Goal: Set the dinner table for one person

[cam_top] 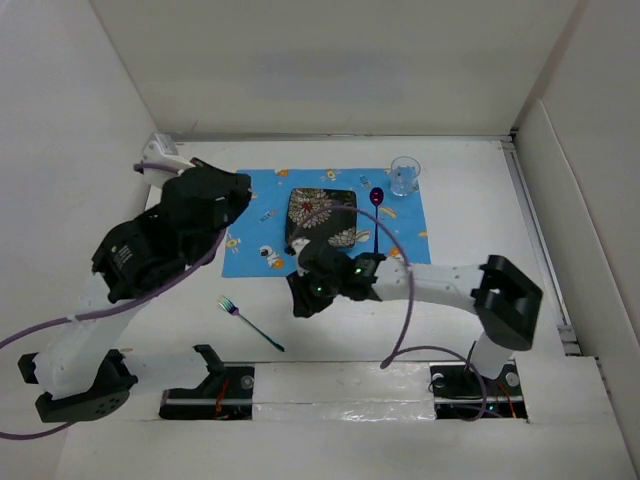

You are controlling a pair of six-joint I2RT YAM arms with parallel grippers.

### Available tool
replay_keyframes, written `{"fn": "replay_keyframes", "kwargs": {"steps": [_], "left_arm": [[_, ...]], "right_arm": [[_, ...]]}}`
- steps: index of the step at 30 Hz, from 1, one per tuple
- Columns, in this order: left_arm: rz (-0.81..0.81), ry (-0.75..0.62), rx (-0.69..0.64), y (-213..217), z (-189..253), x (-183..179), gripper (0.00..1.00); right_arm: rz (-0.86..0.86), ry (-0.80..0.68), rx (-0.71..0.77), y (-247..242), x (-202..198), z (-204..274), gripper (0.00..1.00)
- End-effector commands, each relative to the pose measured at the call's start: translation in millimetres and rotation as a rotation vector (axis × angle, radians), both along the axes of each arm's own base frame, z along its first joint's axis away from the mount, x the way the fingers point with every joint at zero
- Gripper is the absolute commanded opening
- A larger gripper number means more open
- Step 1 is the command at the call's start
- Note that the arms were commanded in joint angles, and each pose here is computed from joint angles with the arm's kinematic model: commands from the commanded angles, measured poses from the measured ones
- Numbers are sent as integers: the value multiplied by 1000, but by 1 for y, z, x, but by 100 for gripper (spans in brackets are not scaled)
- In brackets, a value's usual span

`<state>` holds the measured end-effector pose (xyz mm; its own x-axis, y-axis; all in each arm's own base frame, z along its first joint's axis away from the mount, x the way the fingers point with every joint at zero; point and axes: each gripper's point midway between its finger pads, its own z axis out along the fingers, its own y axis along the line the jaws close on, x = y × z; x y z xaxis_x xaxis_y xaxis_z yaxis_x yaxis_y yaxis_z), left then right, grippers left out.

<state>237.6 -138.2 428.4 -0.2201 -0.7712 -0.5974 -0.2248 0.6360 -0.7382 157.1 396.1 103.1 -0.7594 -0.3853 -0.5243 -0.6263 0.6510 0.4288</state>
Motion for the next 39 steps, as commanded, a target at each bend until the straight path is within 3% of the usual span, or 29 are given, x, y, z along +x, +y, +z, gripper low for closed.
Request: {"fn": "replay_keyframes", "kwargs": {"steps": [1,3,5,12,20,23,28,29,30,33,36,39], "left_arm": [[-4,-154,188,21,41,5,0],[-30,-190,208,21,49,4,0],[-42,-200,232,23,48,2,0],[-78,-239,304,30,57,-4,16],[-125,-259,309,34,56,-15,20],[-129,-270,309,39,58,-19,21],[-125,-286,321,42,59,-20,22],[-125,-287,322,41,59,-19,22],[-125,-291,324,40,59,-18,22],[-132,-297,332,37,61,-16,22],[-142,-300,346,33,60,-14,23],[-178,-297,377,22,57,-10,26]], "right_arm": [[17,-137,7,52,6,-1,41],[16,-197,5,77,4,3,42],[28,-188,-51,89,1,-24,42],[57,-231,-42,151,-3,-31,45],[-7,-271,-190,157,14,-72,44],[-35,-313,-253,147,18,-81,33],[-24,-308,-294,135,5,-87,32],[-25,-307,-295,134,5,-86,28],[-24,-302,-301,133,4,-89,14],[-40,-293,-288,136,4,-82,0],[-63,-286,-217,151,16,-46,0],[-156,-287,-88,166,57,12,0]]}}
